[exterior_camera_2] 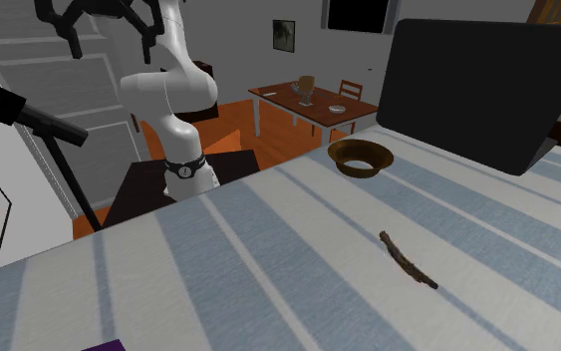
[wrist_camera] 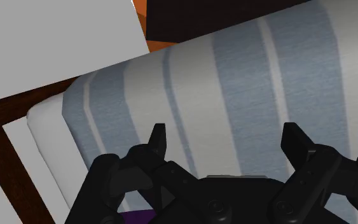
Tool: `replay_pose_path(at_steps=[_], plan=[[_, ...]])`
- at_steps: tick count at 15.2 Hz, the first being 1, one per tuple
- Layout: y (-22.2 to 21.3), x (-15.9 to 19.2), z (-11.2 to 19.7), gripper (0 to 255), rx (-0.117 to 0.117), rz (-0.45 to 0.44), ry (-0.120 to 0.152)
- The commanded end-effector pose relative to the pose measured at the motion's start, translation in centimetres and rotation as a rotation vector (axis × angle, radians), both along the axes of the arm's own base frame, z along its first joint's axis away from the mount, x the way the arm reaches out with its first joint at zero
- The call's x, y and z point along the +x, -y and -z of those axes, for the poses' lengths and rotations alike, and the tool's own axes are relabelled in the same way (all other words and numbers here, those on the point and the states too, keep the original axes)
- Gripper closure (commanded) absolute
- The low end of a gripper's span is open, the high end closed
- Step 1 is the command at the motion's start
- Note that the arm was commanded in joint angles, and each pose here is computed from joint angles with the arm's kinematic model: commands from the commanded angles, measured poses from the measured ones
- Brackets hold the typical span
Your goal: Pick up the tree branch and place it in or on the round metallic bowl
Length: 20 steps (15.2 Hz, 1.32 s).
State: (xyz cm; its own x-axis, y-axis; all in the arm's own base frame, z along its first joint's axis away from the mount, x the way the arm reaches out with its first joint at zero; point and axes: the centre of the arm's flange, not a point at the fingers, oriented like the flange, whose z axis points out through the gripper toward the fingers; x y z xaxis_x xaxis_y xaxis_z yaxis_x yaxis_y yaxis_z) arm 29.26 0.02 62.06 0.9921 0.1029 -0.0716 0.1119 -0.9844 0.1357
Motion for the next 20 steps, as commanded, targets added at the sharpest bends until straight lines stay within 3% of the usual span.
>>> replay_pose_path(at_steps=[1, 20], plan=[[0.0, 0.0, 0.0, 0, 0.000, 0.000, 0.000], [-17.5, 8.7, 12.8, 0, 0.095, 0.106, 0.090]])
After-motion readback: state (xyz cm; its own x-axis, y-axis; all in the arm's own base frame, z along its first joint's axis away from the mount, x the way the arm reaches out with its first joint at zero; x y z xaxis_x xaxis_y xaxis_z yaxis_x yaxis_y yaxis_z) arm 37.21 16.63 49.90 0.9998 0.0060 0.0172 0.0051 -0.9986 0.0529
